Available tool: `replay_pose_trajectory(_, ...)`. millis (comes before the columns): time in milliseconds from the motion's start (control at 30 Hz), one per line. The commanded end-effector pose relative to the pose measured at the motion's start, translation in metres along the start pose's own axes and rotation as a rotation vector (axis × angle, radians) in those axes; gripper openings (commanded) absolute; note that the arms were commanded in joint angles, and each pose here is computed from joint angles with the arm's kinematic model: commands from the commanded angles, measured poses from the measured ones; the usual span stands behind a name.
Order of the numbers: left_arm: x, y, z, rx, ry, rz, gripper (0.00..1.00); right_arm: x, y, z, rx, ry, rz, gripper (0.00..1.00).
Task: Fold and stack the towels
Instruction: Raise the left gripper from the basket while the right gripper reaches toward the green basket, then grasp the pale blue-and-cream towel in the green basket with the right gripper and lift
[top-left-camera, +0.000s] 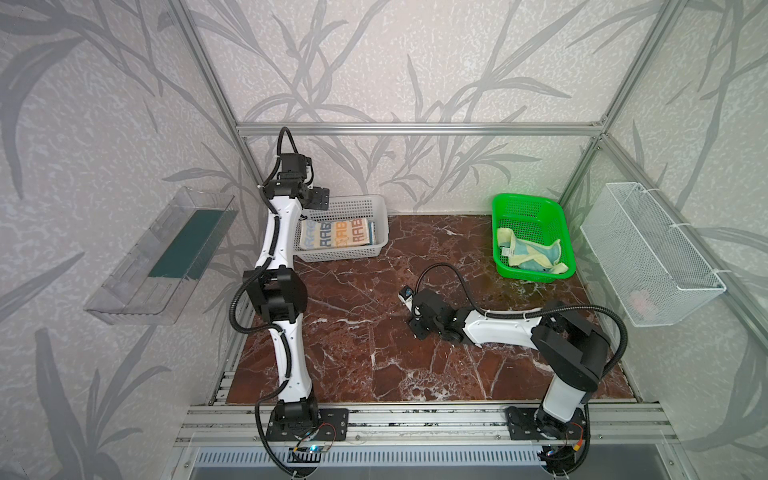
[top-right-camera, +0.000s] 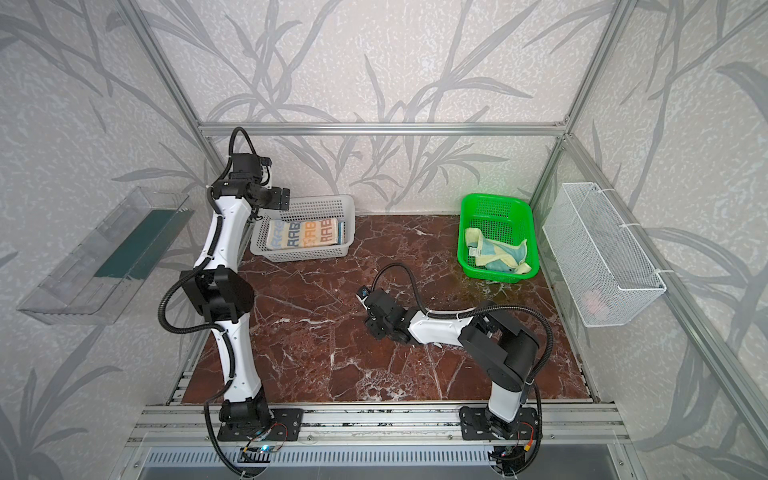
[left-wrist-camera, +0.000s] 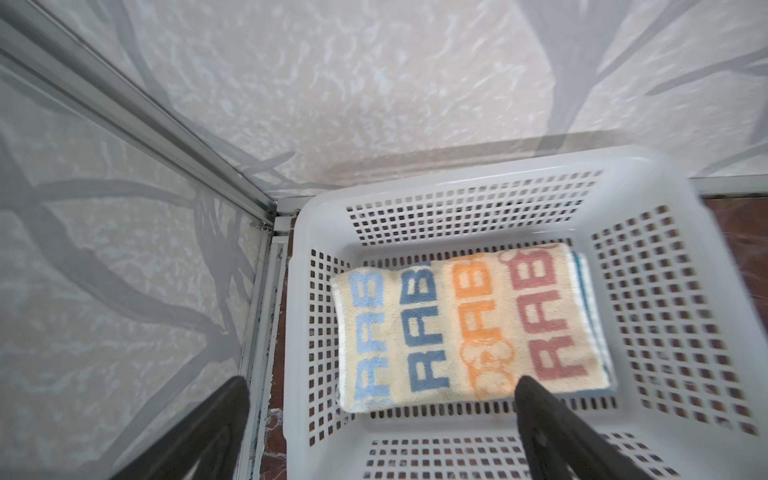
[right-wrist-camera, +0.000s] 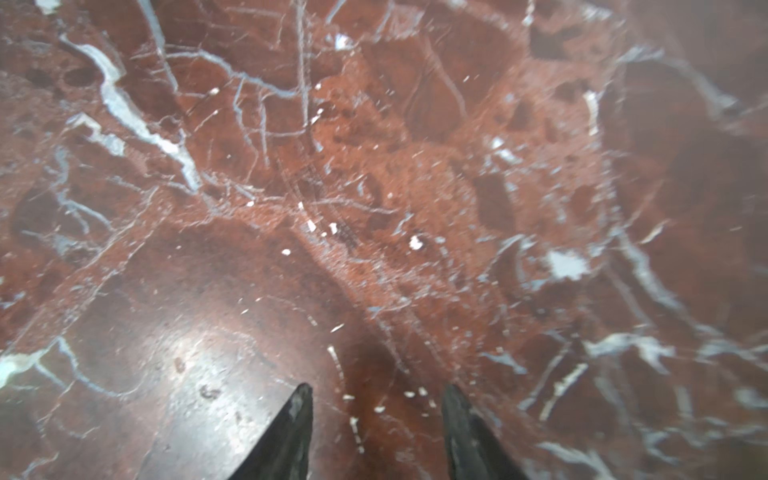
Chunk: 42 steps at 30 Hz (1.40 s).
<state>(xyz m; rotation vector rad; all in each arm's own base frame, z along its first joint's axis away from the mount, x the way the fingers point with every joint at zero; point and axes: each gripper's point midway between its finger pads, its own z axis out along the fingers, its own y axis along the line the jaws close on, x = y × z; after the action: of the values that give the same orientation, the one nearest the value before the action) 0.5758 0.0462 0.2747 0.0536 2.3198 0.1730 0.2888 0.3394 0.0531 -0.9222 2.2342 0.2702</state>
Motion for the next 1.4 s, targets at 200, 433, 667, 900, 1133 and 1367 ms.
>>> replay_pose_trajectory(200, 0.031, -0.106, -0.059, 0.249, -0.075, 0.013, 0.99, -0.073, -0.051, -0.05, 0.215, -0.101, -0.095, 0.71)
replay_pose_trajectory(433, 0.079, -0.161, -0.094, 0.389, -0.152, -0.038, 0.99, -0.094, -0.127, -0.081, 0.376, -0.073, -0.019, 0.8)
replay_pose_trajectory(667, 0.138, -0.207, -0.106, 0.406, -0.093, 0.042, 0.99, -0.093, -0.227, -0.117, 0.529, -0.057, 0.17, 0.85)
replay_pose_trajectory(900, 0.173, -0.253, -0.107, 0.512, -0.056, 0.043, 0.99, -0.057, -0.336, -0.143, 0.647, -0.047, 0.458, 0.95)
replay_pose_trajectory(1133, 0.187, -0.28, -0.11, 0.558, -0.021, 0.083, 0.99, -0.006, -0.404, -0.133, 0.729, 0.013, 0.597, 0.94)
replay_pose_trajectory(1367, 0.192, -0.291, -0.107, 0.565, -0.001, 0.115, 0.99, 0.029, -0.434, -0.084, 0.71, 0.095, 0.637, 0.91)
